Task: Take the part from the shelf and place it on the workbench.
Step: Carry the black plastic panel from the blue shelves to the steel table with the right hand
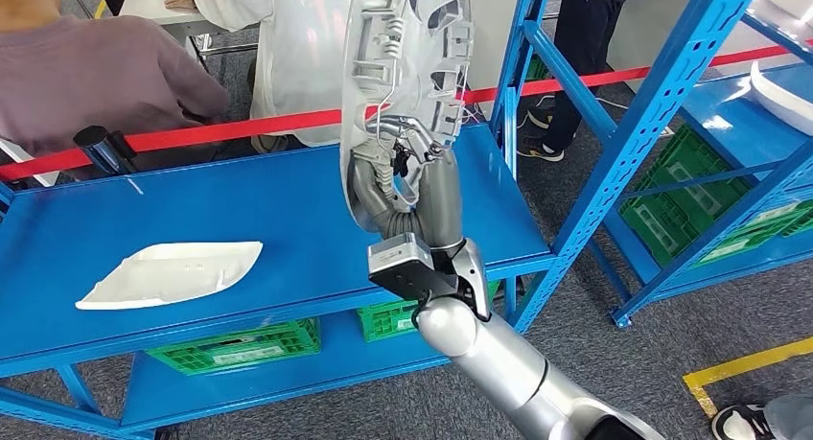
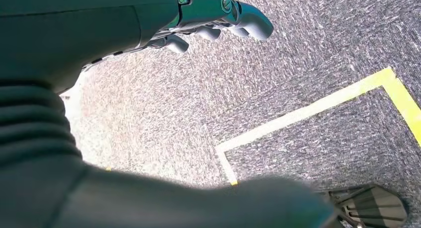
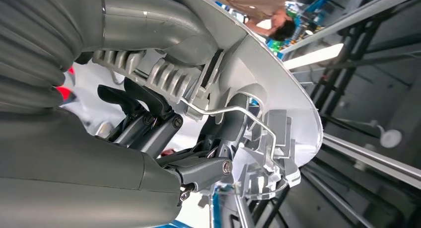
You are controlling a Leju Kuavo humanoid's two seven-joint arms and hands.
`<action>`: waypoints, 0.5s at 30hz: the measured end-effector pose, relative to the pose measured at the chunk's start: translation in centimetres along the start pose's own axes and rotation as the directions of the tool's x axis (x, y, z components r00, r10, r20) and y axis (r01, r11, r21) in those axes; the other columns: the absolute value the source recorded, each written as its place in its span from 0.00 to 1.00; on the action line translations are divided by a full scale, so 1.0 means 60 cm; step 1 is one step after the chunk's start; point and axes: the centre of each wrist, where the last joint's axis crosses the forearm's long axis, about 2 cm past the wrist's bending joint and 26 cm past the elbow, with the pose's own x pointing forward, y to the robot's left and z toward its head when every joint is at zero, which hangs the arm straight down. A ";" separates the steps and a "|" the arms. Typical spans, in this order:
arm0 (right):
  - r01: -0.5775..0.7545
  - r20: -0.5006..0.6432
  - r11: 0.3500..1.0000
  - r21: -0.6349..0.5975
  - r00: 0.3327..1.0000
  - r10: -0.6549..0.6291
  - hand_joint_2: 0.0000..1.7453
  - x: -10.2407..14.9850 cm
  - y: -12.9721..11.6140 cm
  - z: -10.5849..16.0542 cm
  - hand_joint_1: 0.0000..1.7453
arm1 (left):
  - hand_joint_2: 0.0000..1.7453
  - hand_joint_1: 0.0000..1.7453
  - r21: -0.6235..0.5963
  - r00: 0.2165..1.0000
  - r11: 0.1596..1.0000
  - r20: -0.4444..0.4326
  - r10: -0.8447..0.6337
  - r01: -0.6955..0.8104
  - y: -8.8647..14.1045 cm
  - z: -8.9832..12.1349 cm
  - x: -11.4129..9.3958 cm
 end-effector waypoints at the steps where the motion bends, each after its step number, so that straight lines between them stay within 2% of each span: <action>1: 0.001 0.005 1.000 -0.001 1.000 -0.001 1.00 0.002 -0.001 0.001 1.00 | 1.00 0.00 -0.001 1.000 1.000 0.003 0.000 0.000 0.000 0.000 0.000; 15: 0.013 0.019 1.000 0.006 1.000 -0.013 1.00 0.008 -0.005 0.011 1.00 | 1.00 0.00 0.020 0.999 0.999 0.016 0.041 -0.041 0.000 0.000 0.000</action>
